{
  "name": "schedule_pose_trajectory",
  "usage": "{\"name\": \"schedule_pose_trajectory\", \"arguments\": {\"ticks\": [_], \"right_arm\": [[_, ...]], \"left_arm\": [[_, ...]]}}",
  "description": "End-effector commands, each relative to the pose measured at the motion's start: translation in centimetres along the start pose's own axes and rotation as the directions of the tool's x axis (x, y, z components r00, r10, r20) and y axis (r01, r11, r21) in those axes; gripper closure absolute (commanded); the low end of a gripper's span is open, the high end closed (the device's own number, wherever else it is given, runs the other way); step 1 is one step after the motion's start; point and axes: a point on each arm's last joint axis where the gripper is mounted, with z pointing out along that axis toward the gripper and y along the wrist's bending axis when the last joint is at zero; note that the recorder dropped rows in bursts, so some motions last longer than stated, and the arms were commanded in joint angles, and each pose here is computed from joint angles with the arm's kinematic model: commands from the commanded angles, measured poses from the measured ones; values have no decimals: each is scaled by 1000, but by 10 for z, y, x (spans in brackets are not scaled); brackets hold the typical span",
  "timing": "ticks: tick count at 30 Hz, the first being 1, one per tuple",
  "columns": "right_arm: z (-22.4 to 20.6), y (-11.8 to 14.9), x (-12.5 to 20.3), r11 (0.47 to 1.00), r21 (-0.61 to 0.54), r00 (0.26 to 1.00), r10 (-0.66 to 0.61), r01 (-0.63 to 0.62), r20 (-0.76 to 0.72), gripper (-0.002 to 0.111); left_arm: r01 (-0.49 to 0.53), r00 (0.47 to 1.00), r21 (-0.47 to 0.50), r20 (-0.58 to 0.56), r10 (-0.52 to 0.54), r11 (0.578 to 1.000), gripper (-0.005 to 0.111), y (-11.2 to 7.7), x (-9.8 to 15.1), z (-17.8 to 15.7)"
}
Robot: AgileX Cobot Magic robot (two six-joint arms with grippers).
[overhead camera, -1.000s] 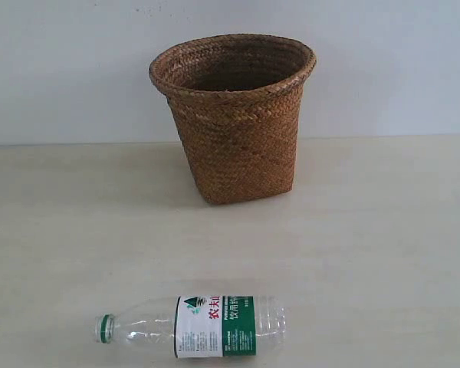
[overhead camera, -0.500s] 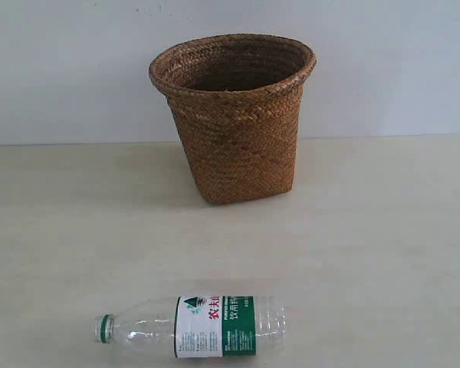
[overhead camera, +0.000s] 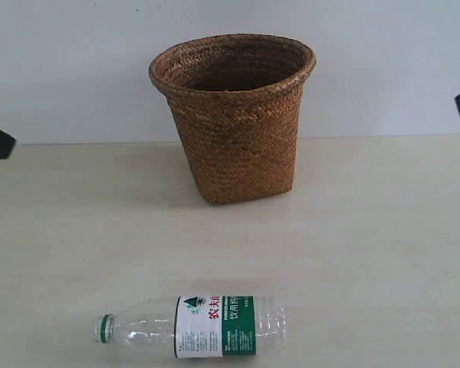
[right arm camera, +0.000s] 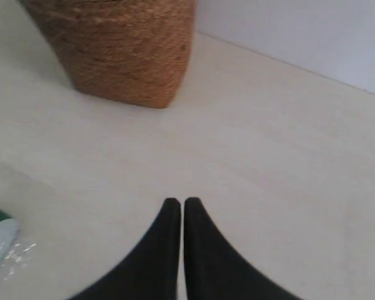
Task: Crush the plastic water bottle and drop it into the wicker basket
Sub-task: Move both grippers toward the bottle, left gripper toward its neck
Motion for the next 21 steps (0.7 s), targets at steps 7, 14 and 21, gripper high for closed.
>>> {"name": "schedule_pose_trajectory", "arguments": {"ticks": [7, 14, 21], "right_arm": [[56, 56, -14, 921, -319, 970, -243, 222, -27, 108], [96, 91, -17, 839, -492, 941, -323, 234, -103, 108], [139, 123, -1, 788, -583, 907, -373, 201, -192, 108]], "left_arm": [[-310, 936, 378, -39, 350, 872, 102, -17, 8, 56], [-513, 805, 528, 22, 593, 677, 102, -33, 19, 91], [-491, 783, 610, -3, 621, 622, 55, -32, 36, 130]]}}
